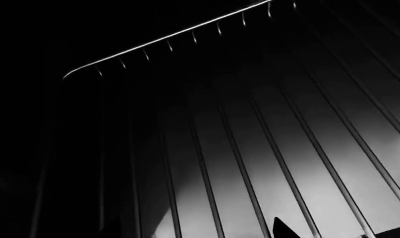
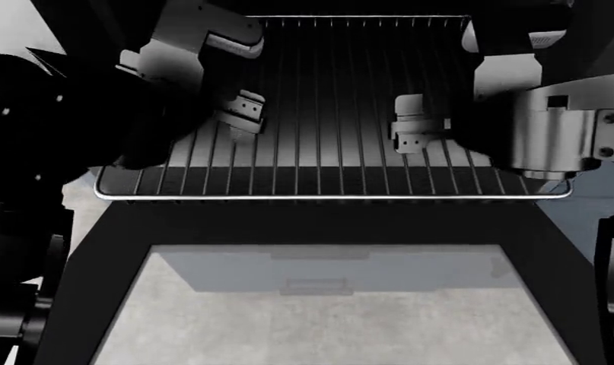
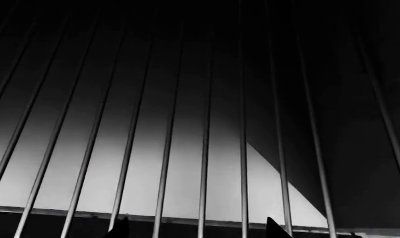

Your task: Fully slide the oven rack out.

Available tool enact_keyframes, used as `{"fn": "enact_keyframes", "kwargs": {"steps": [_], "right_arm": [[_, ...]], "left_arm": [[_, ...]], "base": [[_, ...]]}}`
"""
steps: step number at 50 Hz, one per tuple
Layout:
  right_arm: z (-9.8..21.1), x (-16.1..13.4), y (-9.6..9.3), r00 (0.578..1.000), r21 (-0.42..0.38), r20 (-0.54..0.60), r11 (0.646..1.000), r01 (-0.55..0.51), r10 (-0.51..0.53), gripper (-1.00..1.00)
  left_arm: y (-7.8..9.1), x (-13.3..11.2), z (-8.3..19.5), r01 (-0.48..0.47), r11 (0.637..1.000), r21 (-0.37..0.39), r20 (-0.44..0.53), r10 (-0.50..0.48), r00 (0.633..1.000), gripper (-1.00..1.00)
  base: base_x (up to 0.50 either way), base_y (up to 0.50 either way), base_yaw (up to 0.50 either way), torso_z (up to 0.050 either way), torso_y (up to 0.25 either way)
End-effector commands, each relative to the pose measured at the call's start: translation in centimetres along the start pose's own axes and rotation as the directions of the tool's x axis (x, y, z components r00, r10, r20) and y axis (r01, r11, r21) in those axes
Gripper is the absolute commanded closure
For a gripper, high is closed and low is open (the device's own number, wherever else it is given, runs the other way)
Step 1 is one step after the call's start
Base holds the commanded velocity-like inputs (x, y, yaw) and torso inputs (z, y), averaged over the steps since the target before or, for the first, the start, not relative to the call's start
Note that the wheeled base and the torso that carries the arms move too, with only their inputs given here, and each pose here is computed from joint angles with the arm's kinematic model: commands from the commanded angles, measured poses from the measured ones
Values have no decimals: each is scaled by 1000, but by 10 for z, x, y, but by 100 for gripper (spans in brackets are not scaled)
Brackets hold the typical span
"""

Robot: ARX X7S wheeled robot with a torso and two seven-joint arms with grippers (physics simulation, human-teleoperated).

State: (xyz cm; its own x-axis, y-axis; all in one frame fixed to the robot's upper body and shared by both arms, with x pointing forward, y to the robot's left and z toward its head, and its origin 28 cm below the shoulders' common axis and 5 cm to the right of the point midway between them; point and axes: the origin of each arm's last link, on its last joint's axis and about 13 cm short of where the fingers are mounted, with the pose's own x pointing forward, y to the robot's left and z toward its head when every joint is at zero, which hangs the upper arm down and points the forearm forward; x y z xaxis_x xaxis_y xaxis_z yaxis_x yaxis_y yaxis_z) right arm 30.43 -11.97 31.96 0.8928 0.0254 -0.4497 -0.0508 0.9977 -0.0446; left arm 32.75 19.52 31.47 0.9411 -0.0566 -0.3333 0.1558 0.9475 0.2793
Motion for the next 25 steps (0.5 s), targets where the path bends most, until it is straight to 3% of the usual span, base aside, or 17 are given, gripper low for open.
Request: {"fn": "enact_keyframes", "kwargs": {"steps": [1, 9, 21, 25], "right_arm": [[-95, 2, -1, 921, -25, -374, 991, -128, 109, -100], [-136, 2, -16, 900, 27, -426, 995, -93, 96, -100], [-175, -17, -15, 860, 8, -497, 992, -126, 113, -100], [-184, -22, -13, 842, 5, -526, 990, -143, 124, -100]], "left_arm": [[-4, 14, -121, 105, 985, -133, -539, -161, 827, -100], [-3, -1, -158, 91, 976, -200, -579, -192, 792, -100], [-16, -25, -219, 96, 968, -232, -693, -234, 682, -100], [-18, -29, -227, 106, 967, -232, -705, -242, 667, -100]], "base": [[0, 0, 0, 0, -12], [-5, 0, 1, -6, -13], [-1, 0, 0, -7, -16], [0, 0, 0, -6, -17]]}}
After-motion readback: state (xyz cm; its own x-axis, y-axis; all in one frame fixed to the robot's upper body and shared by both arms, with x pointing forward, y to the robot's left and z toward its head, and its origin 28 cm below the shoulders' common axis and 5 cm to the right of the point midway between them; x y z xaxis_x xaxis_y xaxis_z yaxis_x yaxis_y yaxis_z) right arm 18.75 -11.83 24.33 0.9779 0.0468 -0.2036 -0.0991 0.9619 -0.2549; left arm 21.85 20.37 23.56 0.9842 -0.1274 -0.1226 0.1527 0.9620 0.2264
